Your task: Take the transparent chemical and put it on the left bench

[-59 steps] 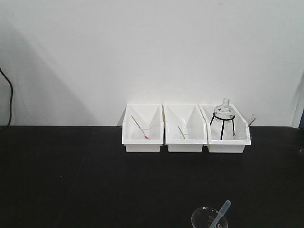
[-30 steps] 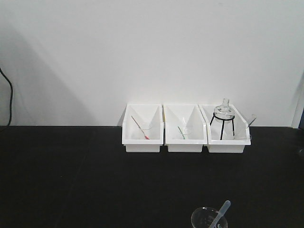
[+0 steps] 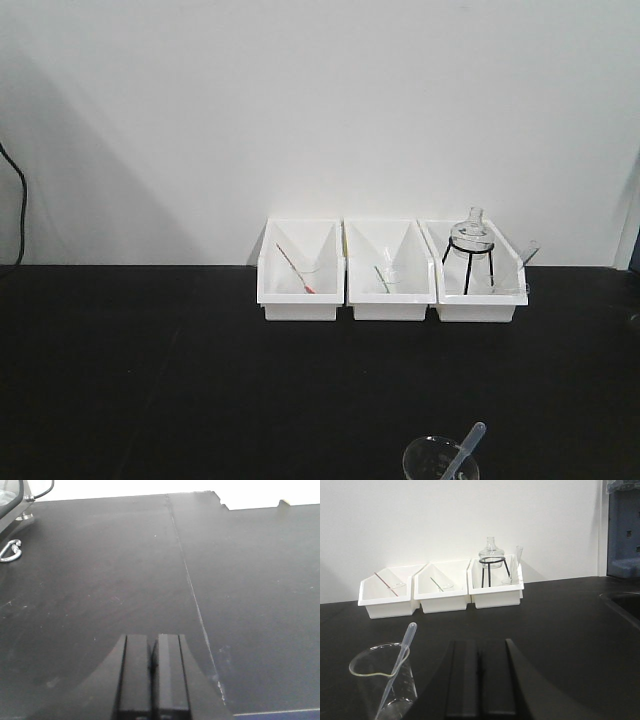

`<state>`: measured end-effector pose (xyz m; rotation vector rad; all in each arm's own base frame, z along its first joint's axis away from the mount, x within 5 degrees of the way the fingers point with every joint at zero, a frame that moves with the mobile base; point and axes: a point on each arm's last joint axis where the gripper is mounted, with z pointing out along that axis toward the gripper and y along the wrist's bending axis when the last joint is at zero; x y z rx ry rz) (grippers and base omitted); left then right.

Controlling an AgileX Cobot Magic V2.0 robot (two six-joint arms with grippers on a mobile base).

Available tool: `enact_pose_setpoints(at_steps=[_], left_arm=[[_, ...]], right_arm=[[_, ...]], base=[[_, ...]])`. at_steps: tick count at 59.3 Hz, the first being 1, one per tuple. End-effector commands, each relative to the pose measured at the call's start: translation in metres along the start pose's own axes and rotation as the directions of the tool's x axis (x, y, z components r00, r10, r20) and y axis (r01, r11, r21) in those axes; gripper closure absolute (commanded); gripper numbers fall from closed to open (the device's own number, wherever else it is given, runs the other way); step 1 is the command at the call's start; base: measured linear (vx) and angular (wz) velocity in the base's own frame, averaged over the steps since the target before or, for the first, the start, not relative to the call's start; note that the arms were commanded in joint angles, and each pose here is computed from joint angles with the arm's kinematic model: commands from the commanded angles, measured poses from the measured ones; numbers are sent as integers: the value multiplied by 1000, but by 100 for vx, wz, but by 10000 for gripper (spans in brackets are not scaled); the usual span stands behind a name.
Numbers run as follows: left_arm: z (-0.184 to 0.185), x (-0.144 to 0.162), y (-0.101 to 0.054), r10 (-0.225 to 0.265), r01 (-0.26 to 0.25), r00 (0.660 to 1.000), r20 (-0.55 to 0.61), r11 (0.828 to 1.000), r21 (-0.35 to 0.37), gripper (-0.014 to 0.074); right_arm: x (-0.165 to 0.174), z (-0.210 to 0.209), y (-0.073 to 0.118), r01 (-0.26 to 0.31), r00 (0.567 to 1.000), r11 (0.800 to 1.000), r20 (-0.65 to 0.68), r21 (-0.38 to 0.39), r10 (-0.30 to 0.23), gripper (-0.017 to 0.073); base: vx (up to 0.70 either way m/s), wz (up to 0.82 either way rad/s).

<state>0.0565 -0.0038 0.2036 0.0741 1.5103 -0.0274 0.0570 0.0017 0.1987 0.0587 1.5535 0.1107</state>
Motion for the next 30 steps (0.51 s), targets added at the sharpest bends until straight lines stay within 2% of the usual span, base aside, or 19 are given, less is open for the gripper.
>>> enact_pose_setpoints(at_steps=[1, 30], left_arm=[[-1, -3, 0, -9, 9, 997, 81, 1000, -2, 597], [-1, -3, 0, -9, 9, 997, 81, 1000, -2, 597]], right_arm=[[-6, -1, 2, 9, 996, 1000, 87, -19, -7, 566], [-6, -1, 1, 9, 996, 1000, 83, -18, -7, 566]], base=[[0, 0], [0, 0]])
